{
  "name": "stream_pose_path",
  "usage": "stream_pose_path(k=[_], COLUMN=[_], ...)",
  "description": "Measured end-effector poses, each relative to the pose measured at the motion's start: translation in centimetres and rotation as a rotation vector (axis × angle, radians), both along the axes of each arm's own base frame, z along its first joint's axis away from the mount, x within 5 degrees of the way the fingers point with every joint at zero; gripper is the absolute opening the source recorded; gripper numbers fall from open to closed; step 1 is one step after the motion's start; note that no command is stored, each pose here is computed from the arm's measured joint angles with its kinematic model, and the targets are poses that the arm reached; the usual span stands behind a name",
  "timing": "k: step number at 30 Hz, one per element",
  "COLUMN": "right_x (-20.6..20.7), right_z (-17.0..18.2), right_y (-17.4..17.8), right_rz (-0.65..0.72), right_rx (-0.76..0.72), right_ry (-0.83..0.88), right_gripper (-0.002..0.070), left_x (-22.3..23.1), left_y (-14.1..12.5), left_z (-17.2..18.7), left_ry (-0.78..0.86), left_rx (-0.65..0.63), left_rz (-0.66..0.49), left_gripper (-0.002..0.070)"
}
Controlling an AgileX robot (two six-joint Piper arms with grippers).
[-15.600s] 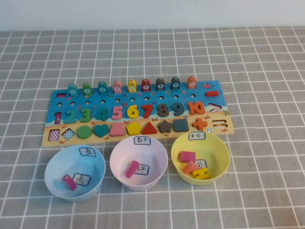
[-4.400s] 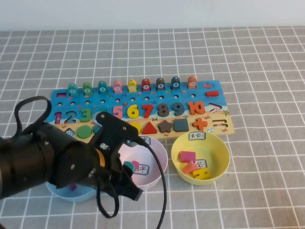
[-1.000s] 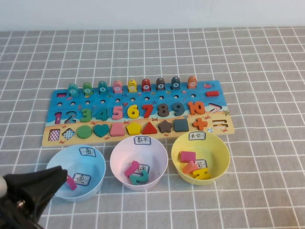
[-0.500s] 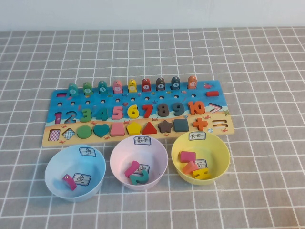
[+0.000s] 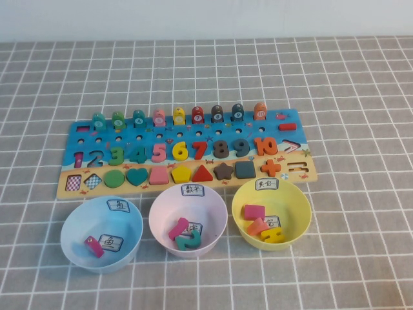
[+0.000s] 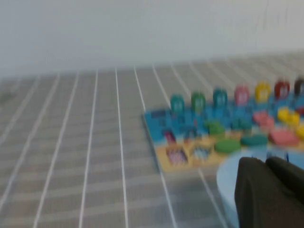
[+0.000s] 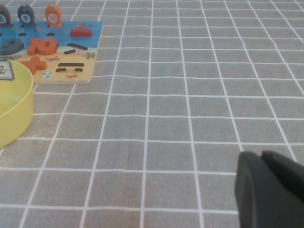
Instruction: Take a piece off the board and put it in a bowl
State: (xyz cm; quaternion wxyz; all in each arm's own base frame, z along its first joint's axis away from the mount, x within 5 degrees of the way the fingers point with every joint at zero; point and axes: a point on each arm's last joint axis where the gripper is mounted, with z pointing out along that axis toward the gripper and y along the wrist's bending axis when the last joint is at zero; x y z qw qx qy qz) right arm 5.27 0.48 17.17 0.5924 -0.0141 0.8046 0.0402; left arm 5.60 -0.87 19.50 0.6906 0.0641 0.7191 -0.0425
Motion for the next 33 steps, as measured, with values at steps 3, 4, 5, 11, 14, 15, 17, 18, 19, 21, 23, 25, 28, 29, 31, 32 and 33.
stream_pose_path(k=[3,4,5,11,14,15,17,18,19,21,23,25,28,29,31,32,33], right_x=[0.0,0.0,0.0,0.0,0.0,0.0,0.0,0.0,0.0,0.0,0.0,0.0,0.0,0.0,0.0,0.0,0.0], right_z=[0.0,0.0,0.0,0.0,0.0,0.0,0.0,0.0,0.0,0.0,0.0,0.0,0.0,0.0,0.0,0.0,0.0], right_y=[0.0,0.0,0.0,0.0,0.0,0.0,0.0,0.0,0.0,0.0,0.0,0.0,0.0,0.0,0.0,0.0,0.0], right_rz=[0.000,0.000,0.000,0.000,0.000,0.000,0.000,0.000,0.000,0.000,0.000,0.000,0.000,0.000,0.000,0.000,0.000], right_rx=[0.000,0.000,0.000,0.000,0.000,0.000,0.000,0.000,0.000,0.000,0.000,0.000,0.000,0.000,0.000,0.000,0.000], right_ry=[0.000,0.000,0.000,0.000,0.000,0.000,0.000,0.000,0.000,0.000,0.000,0.000,0.000,0.000,0.000,0.000,0.000], right_gripper=[-0.0017,-0.0017,-0.0017,-0.0017,-0.0017,-0.0017,-0.0017,-0.0017,-0.0017,-0.0017,-0.0017,-0.0017,-0.0017,-0.0017,-0.0017,-0.0017,-0.0017], left_x=[-0.1,-0.2,-0.3,-0.4,-0.4,-0.4,-0.4,-0.4,-0.4,-0.4,-0.4,-0.4,-0.4,-0.4,-0.4,-0.4,-0.4], left_y=[0.0,0.0,0.0,0.0,0.0,0.0,0.0,0.0,0.0,0.0,0.0,0.0,0.0,0.0,0.0,0.0,0.0], left_z=[-1.2,-1.6,-1.9,-2.3,-2.3,-2.3,-2.3,-2.3,-2.3,-2.3,-2.3,-2.3,-2.3,-2.3,-2.3,-2.3,-2.3], left_ry=[0.129,0.171,0.205,0.248,0.247,0.247,0.247,0.247,0.247,0.247,0.247,0.247,0.247,0.247,0.247,0.247,0.247], left_rx=[0.032,0.040,0.047,0.058,0.060,0.060,0.060,0.060,0.060,0.060,0.060,0.060,0.060,0.060,0.060,0.060,0.060], left_rz=[-0.004,-0.006,-0.006,-0.007,-0.008,-0.008,-0.008,-0.008,-0.008,-0.008,-0.008,-0.008,-0.008,-0.008,-0.008,-0.008,-0.008], left_gripper=[-0.0001,-0.0001,-0.0001,-0.0001,-0.0001,-0.0001,-0.0001,-0.0001,-0.0001,-0.0001,-0.0001,-0.0001,-0.0001,-0.0001,-0.0001,-0.0001,-0.0001])
